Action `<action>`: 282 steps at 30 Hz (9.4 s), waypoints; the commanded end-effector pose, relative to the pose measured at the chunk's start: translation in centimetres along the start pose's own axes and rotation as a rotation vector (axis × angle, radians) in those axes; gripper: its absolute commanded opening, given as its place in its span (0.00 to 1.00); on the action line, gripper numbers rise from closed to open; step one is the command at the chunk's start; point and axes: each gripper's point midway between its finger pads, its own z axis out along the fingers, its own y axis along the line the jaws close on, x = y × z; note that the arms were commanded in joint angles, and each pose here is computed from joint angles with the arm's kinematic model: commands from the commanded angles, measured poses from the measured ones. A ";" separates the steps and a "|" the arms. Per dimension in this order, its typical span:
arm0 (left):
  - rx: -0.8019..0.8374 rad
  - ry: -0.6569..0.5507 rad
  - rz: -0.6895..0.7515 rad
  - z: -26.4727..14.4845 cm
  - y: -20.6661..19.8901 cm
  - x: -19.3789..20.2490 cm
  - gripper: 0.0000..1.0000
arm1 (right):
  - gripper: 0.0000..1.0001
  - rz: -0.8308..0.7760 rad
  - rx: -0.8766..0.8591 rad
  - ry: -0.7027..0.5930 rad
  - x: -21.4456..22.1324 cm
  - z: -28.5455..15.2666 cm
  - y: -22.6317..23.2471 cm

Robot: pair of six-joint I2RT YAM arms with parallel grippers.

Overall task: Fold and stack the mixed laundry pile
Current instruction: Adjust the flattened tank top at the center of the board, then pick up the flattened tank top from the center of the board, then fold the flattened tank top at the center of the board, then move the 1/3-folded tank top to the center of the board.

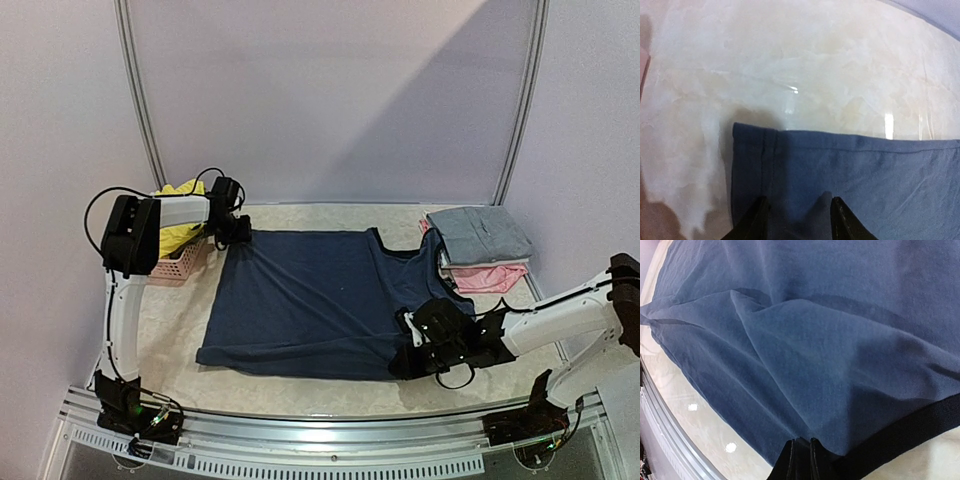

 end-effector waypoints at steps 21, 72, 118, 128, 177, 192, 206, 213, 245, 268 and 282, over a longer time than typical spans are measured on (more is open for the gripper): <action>-0.146 -0.131 0.074 -22.1 0.6 7.2 0.99 | 0.70 -0.117 -0.012 -0.096 -5.4 -3.5 4.5; -0.134 0.045 0.132 -24.1 2.5 33.5 0.50 | 0.54 0.066 -0.061 -0.007 2.8 -3.2 -1.4; 0.024 0.032 -0.004 -22.4 1.8 33.5 0.00 | 0.00 0.093 -0.042 0.015 2.9 -1.7 -1.6; 0.058 0.018 -0.002 -24.9 1.0 31.8 0.00 | 0.00 0.045 -0.003 -0.007 0.6 -3.8 -0.2; -0.183 0.060 0.083 -18.5 1.5 18.8 0.00 | 0.00 -0.022 0.409 -0.075 -17.2 -1.9 -5.6; -0.314 0.026 0.002 -17.2 4.8 17.7 0.44 | 0.08 -0.029 0.399 -0.022 -18.8 1.8 -6.4; -0.172 -0.108 0.188 -23.1 -0.6 19.6 0.56 | 0.50 -0.054 0.343 -0.110 -21.9 -2.8 -3.1; 0.042 -0.006 0.232 -19.5 -5.3 22.3 0.45 | 0.48 -0.174 0.075 -0.088 -18.0 -2.4 4.5; -0.014 0.023 0.066 -11.3 -4.4 16.1 0.35 | 0.18 -0.130 0.137 0.103 -9.4 6.7 -1.0; -0.116 -0.098 0.039 -20.3 1.1 20.5 0.69 | 0.36 -0.136 0.119 -0.027 -14.8 1.2 0.9; -0.025 -0.034 -0.042 -18.8 3.0 26.7 0.67 | 0.44 0.019 0.188 -0.070 -8.8 -3.7 -5.7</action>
